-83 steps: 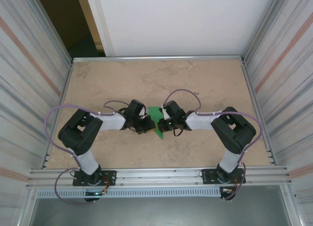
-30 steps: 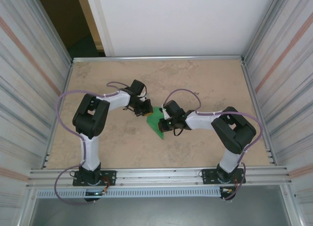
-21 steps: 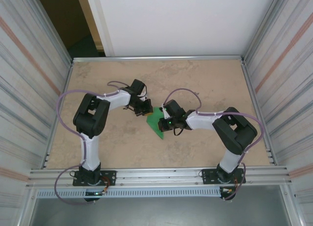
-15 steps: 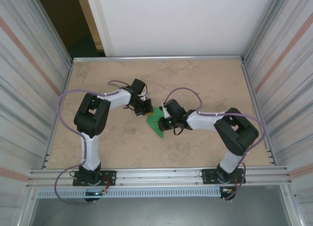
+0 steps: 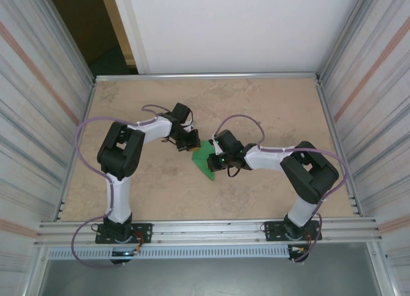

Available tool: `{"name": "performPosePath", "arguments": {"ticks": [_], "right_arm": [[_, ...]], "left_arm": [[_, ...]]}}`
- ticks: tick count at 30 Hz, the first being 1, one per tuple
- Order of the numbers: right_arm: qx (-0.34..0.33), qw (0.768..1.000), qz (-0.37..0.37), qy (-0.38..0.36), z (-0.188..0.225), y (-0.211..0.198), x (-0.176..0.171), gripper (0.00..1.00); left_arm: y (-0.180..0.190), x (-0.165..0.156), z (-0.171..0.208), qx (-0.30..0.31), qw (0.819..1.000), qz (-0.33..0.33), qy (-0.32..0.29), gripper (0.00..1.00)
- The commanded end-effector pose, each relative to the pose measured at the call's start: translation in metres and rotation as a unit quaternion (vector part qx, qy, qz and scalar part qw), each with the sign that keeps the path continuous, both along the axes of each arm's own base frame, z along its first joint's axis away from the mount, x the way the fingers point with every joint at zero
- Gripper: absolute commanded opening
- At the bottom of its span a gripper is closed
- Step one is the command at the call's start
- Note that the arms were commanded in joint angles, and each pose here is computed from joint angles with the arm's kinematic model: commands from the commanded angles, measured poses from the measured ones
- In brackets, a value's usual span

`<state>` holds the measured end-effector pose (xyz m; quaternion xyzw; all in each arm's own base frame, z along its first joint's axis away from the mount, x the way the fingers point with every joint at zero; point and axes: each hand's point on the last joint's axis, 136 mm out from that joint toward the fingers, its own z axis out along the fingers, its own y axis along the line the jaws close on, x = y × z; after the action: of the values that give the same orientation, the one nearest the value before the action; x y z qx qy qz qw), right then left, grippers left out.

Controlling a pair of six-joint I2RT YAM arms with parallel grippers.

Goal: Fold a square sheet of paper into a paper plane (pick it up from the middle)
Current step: Third fold the triangle at the center of the table.

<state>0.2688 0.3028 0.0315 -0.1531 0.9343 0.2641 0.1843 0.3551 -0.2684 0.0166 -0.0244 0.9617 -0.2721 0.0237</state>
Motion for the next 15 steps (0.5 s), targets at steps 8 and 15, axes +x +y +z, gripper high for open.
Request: {"name": "performPosePath", "arguments": {"ticks": [8,15], "right_arm": [[-0.019,0.999,-0.016,0.023,-0.0125,-0.0137,-0.0073,0.0],[-0.013,1.0,-0.011,0.023,-0.013,-0.0091,-0.0058,0.0]], "left_arm": [[0.0281,-0.0281,-0.0517,0.081,0.995,0.001,0.065,0.08],[0.0268,-0.0273,-0.0505,0.077,0.995,-0.001,0.063,0.08]]}}
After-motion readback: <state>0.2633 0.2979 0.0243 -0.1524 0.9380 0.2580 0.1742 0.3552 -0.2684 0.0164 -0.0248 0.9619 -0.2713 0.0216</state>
